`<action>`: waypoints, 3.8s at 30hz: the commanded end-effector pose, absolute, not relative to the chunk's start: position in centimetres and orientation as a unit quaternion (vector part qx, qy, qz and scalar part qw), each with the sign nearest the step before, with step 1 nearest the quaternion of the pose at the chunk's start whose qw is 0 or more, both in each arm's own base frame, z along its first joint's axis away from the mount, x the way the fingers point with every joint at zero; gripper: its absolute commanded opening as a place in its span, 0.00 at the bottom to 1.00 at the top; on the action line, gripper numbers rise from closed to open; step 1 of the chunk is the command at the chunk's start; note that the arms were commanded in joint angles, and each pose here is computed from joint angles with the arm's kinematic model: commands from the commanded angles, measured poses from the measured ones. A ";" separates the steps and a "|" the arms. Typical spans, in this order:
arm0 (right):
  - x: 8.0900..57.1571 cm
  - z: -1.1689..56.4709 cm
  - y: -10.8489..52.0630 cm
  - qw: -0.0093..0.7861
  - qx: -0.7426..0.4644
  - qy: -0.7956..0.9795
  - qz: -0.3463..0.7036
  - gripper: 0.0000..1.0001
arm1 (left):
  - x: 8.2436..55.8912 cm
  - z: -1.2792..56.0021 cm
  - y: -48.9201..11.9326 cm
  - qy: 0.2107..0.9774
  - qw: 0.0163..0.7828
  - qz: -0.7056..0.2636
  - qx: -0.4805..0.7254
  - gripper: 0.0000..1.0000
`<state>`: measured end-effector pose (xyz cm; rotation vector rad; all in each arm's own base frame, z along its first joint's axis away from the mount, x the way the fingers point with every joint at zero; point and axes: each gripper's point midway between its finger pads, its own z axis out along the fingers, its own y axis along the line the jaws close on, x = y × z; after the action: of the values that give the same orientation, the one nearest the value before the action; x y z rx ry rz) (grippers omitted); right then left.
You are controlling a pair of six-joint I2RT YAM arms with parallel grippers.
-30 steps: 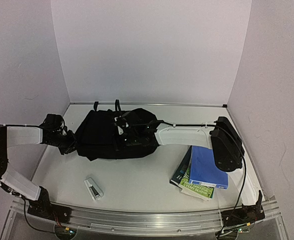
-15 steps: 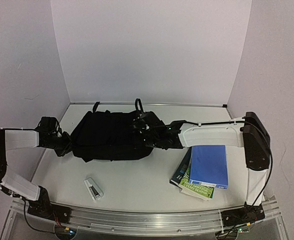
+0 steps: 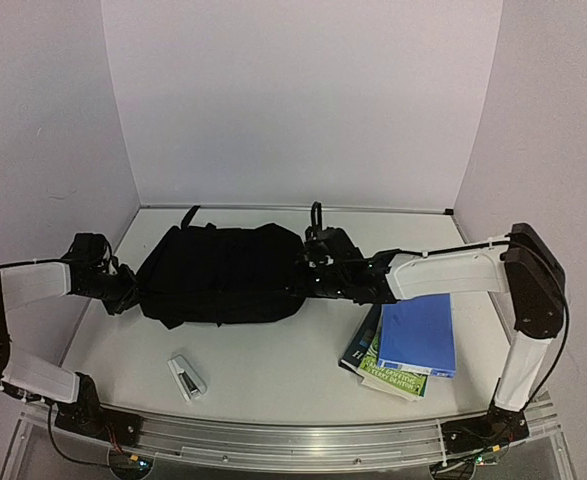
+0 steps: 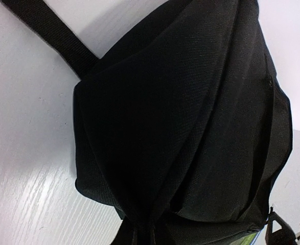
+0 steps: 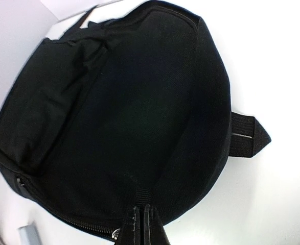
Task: Pack the student bag
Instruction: Unzip the student bag at the center of the board.
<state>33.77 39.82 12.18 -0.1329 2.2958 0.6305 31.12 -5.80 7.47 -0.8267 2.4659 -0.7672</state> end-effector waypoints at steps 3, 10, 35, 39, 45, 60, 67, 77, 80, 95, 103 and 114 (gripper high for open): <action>31.8 18.0 40.6 0.371 -0.096 0.846 0.371 0.00 | 33.1 15.0 -4.8 0.892 0.309 -0.234 -0.232 0.62; 29.3 19.8 41.7 0.344 -0.124 0.818 0.444 0.00 | 32.9 22.7 -16.1 0.874 0.372 -0.312 0.003 0.74; 29.2 21.8 39.2 0.372 -0.070 0.807 0.452 0.00 | 26.9 17.6 -39.1 0.785 0.291 -0.419 0.352 0.75; 29.4 21.7 38.9 0.377 -0.064 0.809 0.447 0.00 | 26.7 17.1 -40.3 0.785 0.279 -0.428 0.351 0.48; 30.3 21.4 37.3 0.394 -0.031 0.818 0.418 0.00 | 24.6 16.8 -40.8 0.780 0.248 -0.449 0.359 0.10; 36.4 21.4 31.7 0.464 0.051 0.830 0.304 0.00 | 19.0 13.6 -35.7 0.828 0.181 -0.425 0.317 0.00; 39.4 19.9 30.9 0.468 0.050 0.839 0.273 0.00 | 16.4 12.6 -32.9 0.853 0.154 -0.410 0.284 0.00; 38.6 20.5 34.7 0.436 -0.047 0.833 0.337 0.00 | 16.1 14.0 -30.6 0.869 0.174 -0.389 0.252 0.07; 36.9 20.4 35.6 0.418 -0.076 0.830 0.361 0.00 | 18.2 16.9 -32.0 0.859 0.216 -0.395 0.242 0.41; 32.5 20.7 35.2 0.397 -0.072 0.827 0.392 0.00 | 25.2 18.0 -42.5 0.841 0.255 -0.380 0.289 0.84; 32.4 21.7 34.8 0.407 -0.069 0.821 0.394 0.00 | 25.9 15.0 -43.0 0.868 0.262 -0.324 0.269 0.75; 33.5 21.0 34.3 0.420 -0.049 0.827 0.370 0.00 | 22.5 14.2 -43.0 0.855 0.234 -0.350 0.302 0.00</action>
<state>32.14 34.51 17.29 -0.1856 2.1990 0.9189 23.76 -43.06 13.36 0.7894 2.3792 -0.9086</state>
